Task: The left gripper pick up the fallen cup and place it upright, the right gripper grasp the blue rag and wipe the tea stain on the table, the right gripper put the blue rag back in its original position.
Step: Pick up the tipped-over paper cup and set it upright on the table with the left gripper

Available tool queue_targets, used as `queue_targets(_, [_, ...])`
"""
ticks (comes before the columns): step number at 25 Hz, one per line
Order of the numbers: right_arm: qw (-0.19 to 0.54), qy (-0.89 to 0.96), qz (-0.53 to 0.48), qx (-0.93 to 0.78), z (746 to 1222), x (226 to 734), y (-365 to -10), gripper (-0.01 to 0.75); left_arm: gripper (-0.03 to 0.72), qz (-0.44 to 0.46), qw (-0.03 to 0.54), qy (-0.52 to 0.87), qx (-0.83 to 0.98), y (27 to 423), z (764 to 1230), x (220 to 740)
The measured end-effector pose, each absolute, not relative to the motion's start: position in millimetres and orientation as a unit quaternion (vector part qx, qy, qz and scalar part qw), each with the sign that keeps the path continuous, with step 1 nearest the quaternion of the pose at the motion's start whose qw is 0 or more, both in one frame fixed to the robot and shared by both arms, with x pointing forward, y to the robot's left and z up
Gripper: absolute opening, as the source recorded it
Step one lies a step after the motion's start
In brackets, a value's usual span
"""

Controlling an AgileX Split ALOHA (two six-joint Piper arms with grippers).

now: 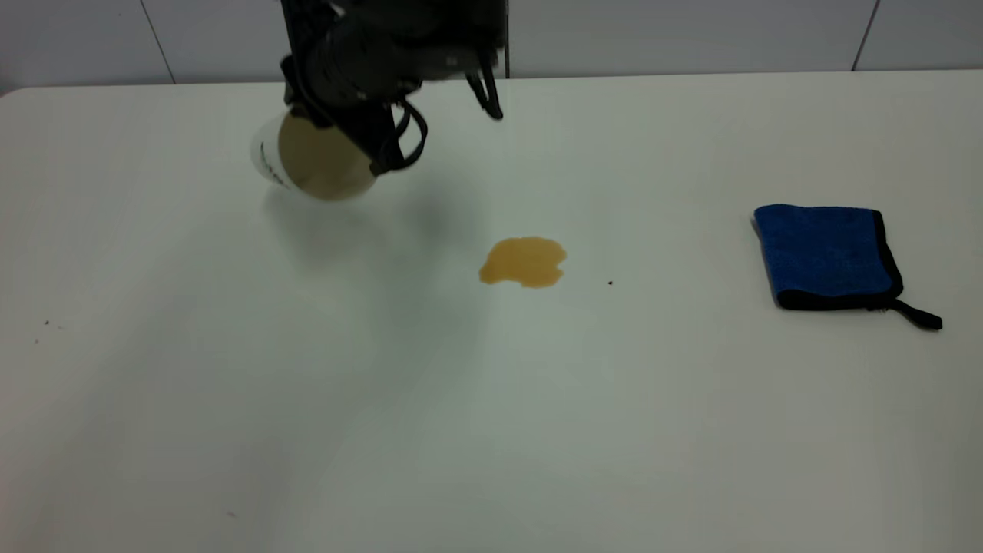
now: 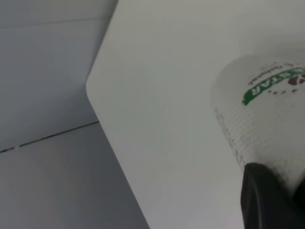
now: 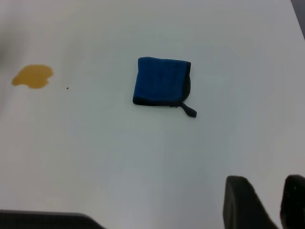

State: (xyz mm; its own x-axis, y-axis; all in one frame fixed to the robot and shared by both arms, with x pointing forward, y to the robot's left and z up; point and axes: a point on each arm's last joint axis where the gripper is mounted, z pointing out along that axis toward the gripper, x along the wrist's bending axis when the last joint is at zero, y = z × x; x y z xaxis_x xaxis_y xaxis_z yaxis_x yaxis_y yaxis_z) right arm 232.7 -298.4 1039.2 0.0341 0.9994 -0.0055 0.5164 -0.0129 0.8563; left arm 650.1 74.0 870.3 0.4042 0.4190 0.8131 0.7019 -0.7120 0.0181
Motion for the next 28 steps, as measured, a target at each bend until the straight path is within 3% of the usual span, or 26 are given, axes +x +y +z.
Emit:
queue_targets(6, [0.355, 0.606, 0.340, 0.625, 1039.2, 232.7, -298.4, 0.238, 0.010, -0.369, 0.088, -0.369, -0.849, 94.4, 965.5, 648.4])
queue_targets(12, [0.355, 0.606, 0.340, 0.625, 1039.2, 232.7, -298.4, 0.238, 0.010, -0.268, 0.000, -0.429, -0.863, 134.8, 1009.4, 648.0])
queue_targets(20, [0.355, 0.606, 0.340, 0.625, 1039.2, 232.7, -298.4, 0.238, 0.010, -0.117, -0.079, -0.492, -0.859, 188.2, 992.7, 663.7])
queue_targets(28, [0.355, 0.606, 0.340, 0.625, 1039.2, 232.7, -298.4, 0.238, 0.010, -0.034, -0.141, -0.533, -0.833, 200.6, 947.4, 681.2])
